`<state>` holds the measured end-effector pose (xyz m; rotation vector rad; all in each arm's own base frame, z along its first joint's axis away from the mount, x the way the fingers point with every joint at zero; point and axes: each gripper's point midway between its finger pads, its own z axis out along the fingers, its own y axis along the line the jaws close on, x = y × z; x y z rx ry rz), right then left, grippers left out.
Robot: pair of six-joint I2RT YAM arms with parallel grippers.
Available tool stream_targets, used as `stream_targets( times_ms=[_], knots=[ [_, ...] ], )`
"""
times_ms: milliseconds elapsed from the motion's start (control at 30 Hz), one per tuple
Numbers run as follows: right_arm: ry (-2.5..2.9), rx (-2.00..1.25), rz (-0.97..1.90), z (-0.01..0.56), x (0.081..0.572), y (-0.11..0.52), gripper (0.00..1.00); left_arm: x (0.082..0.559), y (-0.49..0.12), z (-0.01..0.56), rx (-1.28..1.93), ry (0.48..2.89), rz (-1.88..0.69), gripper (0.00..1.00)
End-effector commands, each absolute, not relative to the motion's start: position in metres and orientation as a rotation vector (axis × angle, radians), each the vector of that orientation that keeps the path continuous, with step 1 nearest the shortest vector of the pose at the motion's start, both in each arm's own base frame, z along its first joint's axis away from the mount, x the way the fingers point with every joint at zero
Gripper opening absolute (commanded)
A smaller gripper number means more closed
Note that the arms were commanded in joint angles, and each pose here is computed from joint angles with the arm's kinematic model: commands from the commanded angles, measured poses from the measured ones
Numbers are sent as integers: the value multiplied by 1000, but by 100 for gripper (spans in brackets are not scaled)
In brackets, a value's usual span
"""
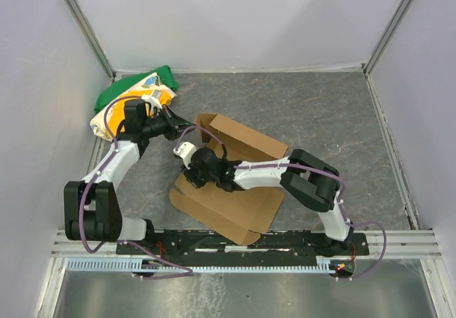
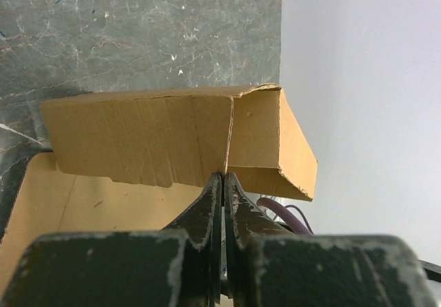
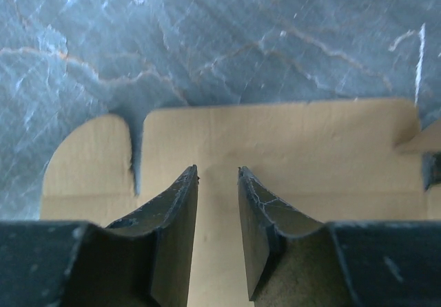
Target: Fold the paper box
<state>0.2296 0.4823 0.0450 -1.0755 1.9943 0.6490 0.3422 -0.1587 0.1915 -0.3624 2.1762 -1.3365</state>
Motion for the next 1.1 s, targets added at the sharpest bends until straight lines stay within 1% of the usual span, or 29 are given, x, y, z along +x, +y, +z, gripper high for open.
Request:
stream_targets(
  times_ms=[0, 100, 233, 433, 567, 733, 900, 1067],
  knots=[
    [1836, -1014, 651, 66, 253, 509, 40, 336, -163, 210, -296, 2159, -1375, 3],
    [1854, -1038, 627, 51, 255, 511, 41, 333, -163, 212, -298, 2164, -1376, 3],
    [1899, -1066, 577, 31, 258, 510, 41, 327, -163, 214, -299, 2170, -1378, 3],
    [1936, -1071, 536, 21, 258, 502, 41, 315, -167, 215, -355, 2198, -1441, 3],
    [1941, -1069, 528, 19, 257, 498, 46, 307, -167, 213, -369, 2205, -1450, 3],
    [1895, -1031, 588, 47, 250, 496, 53, 300, -165, 196, -377, 2259, -1420, 3],
    [1875, -995, 611, 86, 239, 476, 55, 296, -164, 189, -387, 2269, -1412, 3],
    [1827, -949, 658, 145, 226, 455, 58, 295, -164, 185, -390, 2277, -1408, 3]
  ],
)
